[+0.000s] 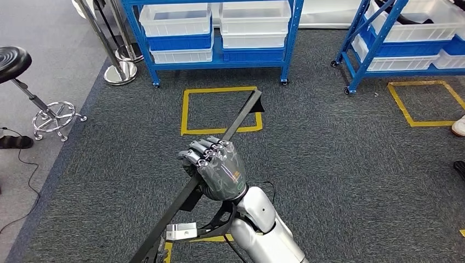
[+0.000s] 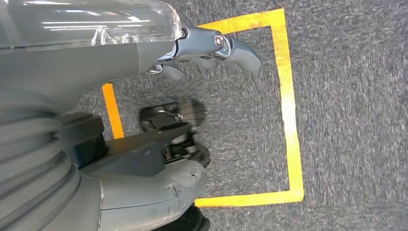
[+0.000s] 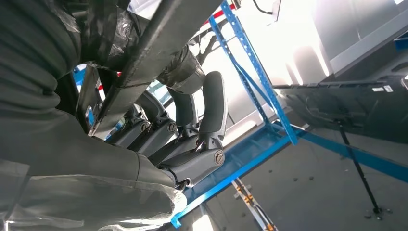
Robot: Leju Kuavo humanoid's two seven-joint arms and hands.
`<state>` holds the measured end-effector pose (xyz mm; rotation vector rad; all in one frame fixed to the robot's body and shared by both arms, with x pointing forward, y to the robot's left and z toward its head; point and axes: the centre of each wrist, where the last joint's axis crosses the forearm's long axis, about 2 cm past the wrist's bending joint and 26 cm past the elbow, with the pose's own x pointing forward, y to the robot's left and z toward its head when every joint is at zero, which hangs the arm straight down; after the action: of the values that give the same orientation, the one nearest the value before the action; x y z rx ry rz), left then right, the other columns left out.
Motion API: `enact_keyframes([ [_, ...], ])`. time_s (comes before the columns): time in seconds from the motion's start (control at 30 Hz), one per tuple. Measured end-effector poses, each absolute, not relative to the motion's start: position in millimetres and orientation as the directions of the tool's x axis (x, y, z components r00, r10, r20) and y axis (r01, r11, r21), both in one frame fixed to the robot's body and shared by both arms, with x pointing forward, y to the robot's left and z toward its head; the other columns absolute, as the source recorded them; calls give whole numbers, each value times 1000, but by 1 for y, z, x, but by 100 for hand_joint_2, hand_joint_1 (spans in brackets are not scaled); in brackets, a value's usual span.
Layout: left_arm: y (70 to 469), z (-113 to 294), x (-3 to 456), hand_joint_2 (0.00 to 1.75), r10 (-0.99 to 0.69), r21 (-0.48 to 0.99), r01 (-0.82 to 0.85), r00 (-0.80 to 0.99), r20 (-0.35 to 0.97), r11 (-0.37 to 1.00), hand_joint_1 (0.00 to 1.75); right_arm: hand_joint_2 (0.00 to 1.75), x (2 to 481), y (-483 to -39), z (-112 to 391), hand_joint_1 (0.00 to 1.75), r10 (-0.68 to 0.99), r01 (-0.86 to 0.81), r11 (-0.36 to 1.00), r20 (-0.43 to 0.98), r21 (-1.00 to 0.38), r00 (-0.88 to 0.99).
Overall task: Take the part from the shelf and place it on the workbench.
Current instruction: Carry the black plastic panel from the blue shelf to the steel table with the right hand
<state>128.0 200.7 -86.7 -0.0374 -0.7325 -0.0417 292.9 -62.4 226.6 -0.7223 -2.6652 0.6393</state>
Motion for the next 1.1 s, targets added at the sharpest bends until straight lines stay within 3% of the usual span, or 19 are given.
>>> enact_keyframes([
  [0.37,199,-88,122,175,36,-105,49,729,684,993,0,175,291,-57,224,175,484,338,789,181,-512,-856],
  [1.1,198,-88,123,175,15,-86,64,718,696,994,0,175,290,-64,218,175,483,339,768,144,-543,-864],
])
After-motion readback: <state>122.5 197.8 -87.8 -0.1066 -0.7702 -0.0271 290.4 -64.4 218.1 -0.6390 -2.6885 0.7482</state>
